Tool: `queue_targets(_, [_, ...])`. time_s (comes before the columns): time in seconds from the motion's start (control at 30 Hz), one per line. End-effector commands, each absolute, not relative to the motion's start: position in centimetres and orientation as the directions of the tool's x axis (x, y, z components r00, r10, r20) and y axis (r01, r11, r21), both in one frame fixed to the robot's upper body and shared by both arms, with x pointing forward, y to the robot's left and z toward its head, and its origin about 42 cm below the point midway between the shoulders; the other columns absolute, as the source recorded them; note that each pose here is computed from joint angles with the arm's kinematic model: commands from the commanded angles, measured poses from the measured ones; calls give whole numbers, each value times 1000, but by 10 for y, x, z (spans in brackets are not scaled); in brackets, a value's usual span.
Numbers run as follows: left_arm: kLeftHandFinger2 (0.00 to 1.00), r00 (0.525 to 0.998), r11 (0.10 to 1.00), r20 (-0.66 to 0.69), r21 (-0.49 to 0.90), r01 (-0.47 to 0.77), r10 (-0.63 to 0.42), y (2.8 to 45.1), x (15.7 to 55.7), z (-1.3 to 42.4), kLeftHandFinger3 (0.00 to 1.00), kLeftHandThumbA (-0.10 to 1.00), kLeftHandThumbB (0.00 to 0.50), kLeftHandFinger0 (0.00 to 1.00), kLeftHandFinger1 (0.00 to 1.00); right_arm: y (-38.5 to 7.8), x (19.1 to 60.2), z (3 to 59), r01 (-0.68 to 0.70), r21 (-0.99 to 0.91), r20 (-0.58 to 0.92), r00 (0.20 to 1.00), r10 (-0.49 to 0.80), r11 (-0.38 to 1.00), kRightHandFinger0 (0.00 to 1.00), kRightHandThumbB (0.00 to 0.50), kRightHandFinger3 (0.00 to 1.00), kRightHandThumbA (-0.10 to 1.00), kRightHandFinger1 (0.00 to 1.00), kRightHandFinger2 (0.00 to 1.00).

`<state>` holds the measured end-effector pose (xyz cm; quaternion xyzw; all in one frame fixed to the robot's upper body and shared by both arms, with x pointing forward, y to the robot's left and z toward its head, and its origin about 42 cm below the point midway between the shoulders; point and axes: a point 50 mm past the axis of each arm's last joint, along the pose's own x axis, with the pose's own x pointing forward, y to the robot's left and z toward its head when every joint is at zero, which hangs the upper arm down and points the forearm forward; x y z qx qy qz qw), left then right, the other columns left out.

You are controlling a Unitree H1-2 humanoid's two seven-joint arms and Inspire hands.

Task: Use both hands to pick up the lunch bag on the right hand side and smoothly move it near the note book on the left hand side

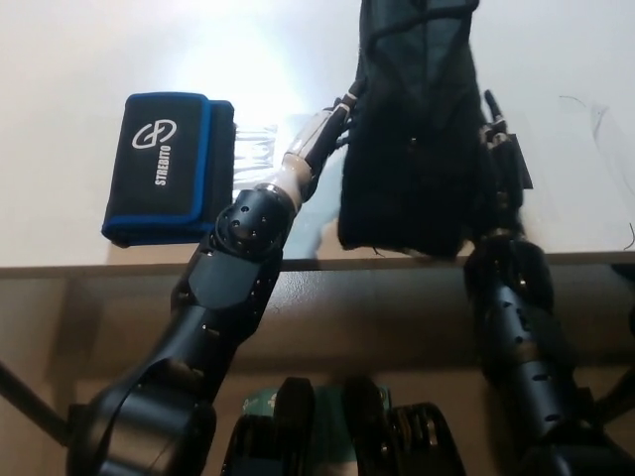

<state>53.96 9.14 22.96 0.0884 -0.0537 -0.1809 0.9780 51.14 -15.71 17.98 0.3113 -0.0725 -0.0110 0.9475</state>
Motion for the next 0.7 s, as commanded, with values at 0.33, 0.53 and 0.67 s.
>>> queue_targets(0.33, [1000, 934, 961, 242, 151, 233, -264, 149, 537, 244, 1000, 1000, 349, 1000, 1000, -76, 521, 230, -232, 530, 281, 956, 90, 815, 1000, 259, 1000, 1000, 1000, 1000])
queue_targets(0.53, [1000, 927, 971, 303, 154, 184, -223, 185, 527, 248, 1000, 1000, 389, 1000, 1000, -58, 521, 237, -259, 511, 282, 951, 125, 819, 1000, 282, 1000, 1000, 1000, 1000])
queue_targets(0.67, [1000, 931, 975, 302, 149, 165, -204, 208, 520, 251, 1000, 1000, 347, 1000, 1000, -56, 522, 235, -257, 514, 274, 953, 128, 818, 1000, 257, 1000, 1000, 1000, 1000])
